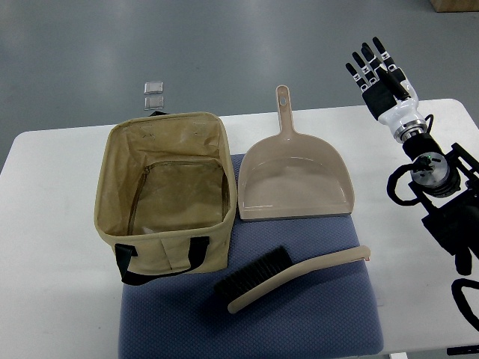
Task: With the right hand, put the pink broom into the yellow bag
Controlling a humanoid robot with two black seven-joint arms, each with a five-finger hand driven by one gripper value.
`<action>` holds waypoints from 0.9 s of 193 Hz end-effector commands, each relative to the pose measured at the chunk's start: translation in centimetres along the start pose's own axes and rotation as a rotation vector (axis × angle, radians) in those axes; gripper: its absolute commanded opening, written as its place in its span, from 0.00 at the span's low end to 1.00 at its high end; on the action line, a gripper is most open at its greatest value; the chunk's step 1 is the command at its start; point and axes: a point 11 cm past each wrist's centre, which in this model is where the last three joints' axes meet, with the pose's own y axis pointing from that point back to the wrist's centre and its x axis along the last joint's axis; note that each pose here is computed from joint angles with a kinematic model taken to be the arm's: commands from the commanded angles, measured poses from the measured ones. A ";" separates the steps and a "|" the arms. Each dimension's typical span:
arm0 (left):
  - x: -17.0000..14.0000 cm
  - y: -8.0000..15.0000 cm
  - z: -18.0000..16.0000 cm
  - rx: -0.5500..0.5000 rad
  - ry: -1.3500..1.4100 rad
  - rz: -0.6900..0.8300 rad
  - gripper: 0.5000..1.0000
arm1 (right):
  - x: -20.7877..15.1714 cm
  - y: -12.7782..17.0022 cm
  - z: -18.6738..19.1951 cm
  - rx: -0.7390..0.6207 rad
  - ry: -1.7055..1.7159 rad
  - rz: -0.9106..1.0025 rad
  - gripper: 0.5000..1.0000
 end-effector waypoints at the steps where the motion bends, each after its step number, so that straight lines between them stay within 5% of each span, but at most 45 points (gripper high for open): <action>1: 0.0 0.0 0.0 -0.001 0.001 0.000 1.00 | 0.0 0.0 0.0 -0.003 -0.001 0.000 0.86; 103: -0.5 0.0 0.3 -0.011 0.037 -0.018 1.00 | -0.8 -0.4 0.0 -0.053 0.078 -0.040 0.86; 174: -1.7 0.1 0.5 -0.013 0.027 -0.051 1.00 | -6.8 0.3 -5.1 -0.360 1.026 -0.399 0.86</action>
